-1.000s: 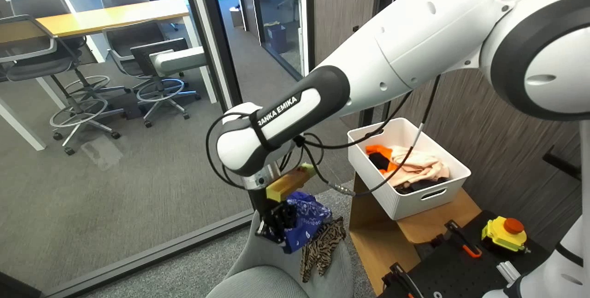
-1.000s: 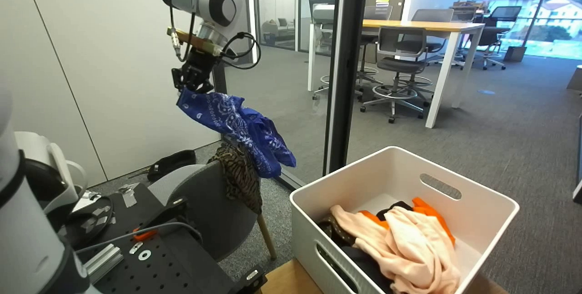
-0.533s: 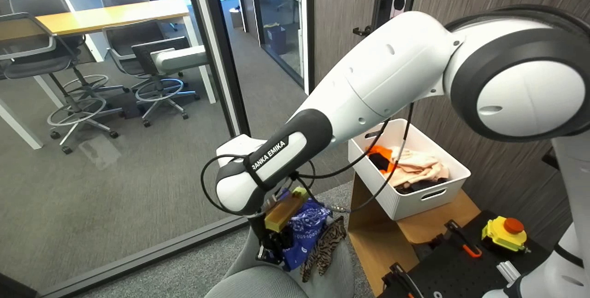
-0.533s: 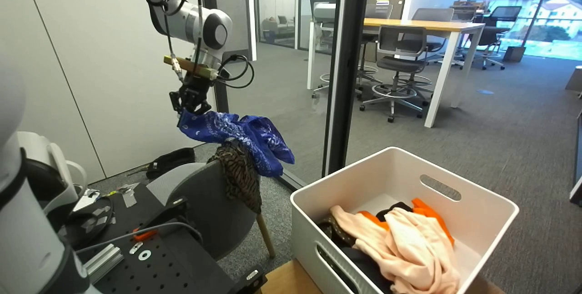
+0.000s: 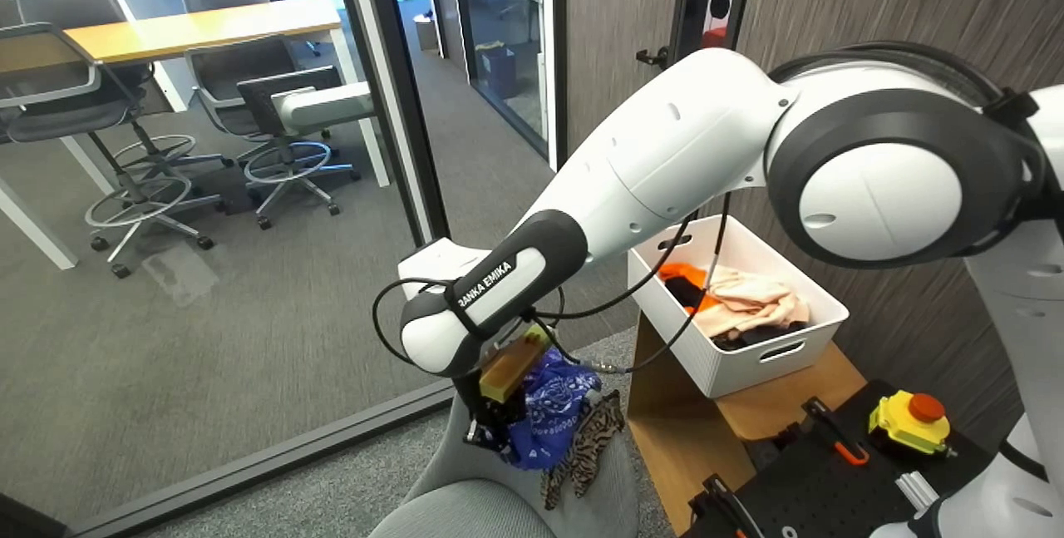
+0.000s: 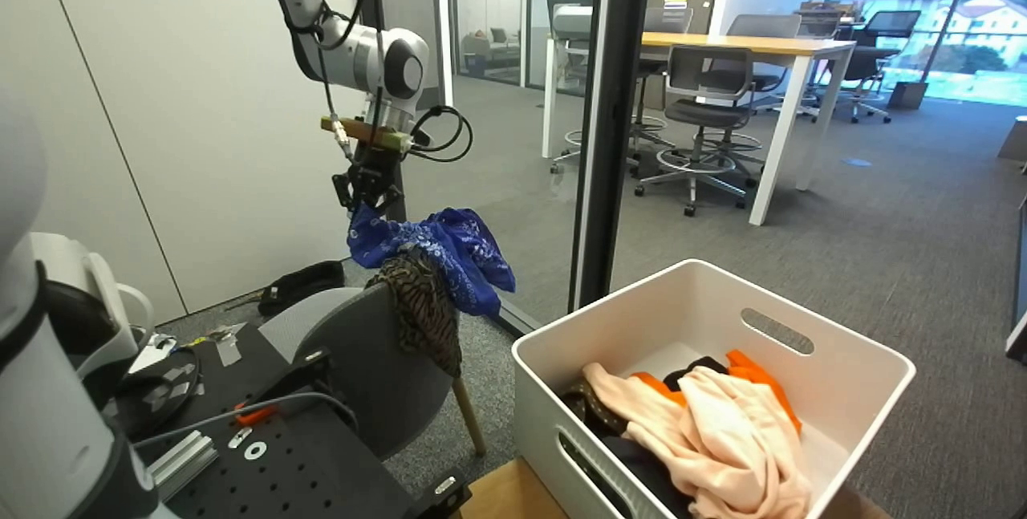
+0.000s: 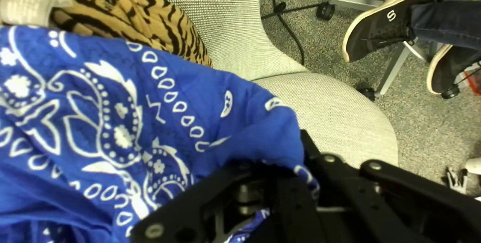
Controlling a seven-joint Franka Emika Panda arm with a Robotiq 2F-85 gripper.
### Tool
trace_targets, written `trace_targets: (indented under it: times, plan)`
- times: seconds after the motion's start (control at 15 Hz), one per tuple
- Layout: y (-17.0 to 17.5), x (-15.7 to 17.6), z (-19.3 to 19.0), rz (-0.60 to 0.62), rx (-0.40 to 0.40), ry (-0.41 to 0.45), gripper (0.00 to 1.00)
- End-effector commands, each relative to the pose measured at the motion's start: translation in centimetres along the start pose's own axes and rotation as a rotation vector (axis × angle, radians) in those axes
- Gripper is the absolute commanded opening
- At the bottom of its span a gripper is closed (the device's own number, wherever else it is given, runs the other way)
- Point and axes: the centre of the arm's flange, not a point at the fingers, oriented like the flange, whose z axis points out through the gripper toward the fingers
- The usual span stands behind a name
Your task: Remove the blue bandana from the basket and put it on the chair.
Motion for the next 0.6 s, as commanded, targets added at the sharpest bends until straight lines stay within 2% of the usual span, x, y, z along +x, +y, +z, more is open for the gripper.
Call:
trace_targets:
  times: [0.0,0.2,0.47,0.53]
  plan:
    - [0.6,0.8,-1.5,0.019,-0.013,0.022,0.43]
    - [1.4,0.5,-2.5,0.035,-0.016,0.036,0.66]
    - [4.3,-1.4,-4.8,0.081,-0.018,0.056,0.96]
    - [5.6,-2.6,-5.9,0.1,-0.011,0.051,0.99]
